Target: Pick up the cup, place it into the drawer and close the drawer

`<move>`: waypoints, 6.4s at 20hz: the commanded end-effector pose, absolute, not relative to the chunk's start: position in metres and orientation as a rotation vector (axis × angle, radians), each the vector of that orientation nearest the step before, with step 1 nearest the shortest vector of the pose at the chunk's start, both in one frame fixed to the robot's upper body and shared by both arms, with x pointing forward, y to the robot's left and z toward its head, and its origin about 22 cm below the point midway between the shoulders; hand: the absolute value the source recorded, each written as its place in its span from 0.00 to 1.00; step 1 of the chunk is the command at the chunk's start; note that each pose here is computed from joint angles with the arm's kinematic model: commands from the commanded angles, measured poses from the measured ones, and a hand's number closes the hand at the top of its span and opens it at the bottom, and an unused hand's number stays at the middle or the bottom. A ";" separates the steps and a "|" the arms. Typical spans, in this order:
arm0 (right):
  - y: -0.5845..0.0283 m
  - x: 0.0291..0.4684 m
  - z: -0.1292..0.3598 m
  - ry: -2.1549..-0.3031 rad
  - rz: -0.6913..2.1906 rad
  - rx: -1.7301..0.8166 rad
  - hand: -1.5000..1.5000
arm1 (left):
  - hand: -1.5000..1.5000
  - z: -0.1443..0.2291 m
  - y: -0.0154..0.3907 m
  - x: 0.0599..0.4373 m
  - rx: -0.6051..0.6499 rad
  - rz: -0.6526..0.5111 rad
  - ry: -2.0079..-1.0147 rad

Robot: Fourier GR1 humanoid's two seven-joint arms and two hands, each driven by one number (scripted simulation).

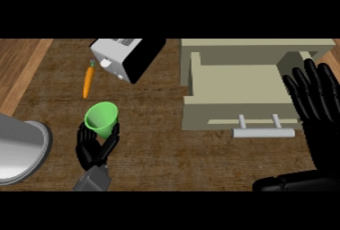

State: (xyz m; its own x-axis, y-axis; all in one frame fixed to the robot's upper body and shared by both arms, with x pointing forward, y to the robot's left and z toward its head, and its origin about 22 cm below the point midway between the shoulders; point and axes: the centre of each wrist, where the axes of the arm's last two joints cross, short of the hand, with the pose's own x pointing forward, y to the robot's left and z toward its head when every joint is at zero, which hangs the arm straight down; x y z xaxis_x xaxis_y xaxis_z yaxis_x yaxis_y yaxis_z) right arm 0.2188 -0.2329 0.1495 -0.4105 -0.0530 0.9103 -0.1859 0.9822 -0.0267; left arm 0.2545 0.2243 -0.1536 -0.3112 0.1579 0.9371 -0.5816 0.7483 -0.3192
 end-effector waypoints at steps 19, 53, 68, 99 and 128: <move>-0.241 0.229 0.138 -1.988 0.118 0.140 0.00 | 1.00 -0.096 0.289 0.291 -0.152 0.297 -2.035; -0.252 0.226 0.136 -1.990 0.131 0.144 0.00 | 1.00 0.161 0.102 0.376 -0.334 -0.037 -2.103; -0.253 0.219 0.131 -1.995 0.148 0.142 0.00 | 1.00 0.166 0.053 0.421 -0.263 -0.101 -2.006; -0.234 0.246 0.146 -2.023 0.203 0.230 0.00 | 0.00 0.133 0.008 0.427 0.081 -0.376 -1.883; -0.275 0.205 0.146 -1.934 0.521 0.133 1.00 | 0.00 0.143 0.101 0.413 -0.299 0.084 -1.918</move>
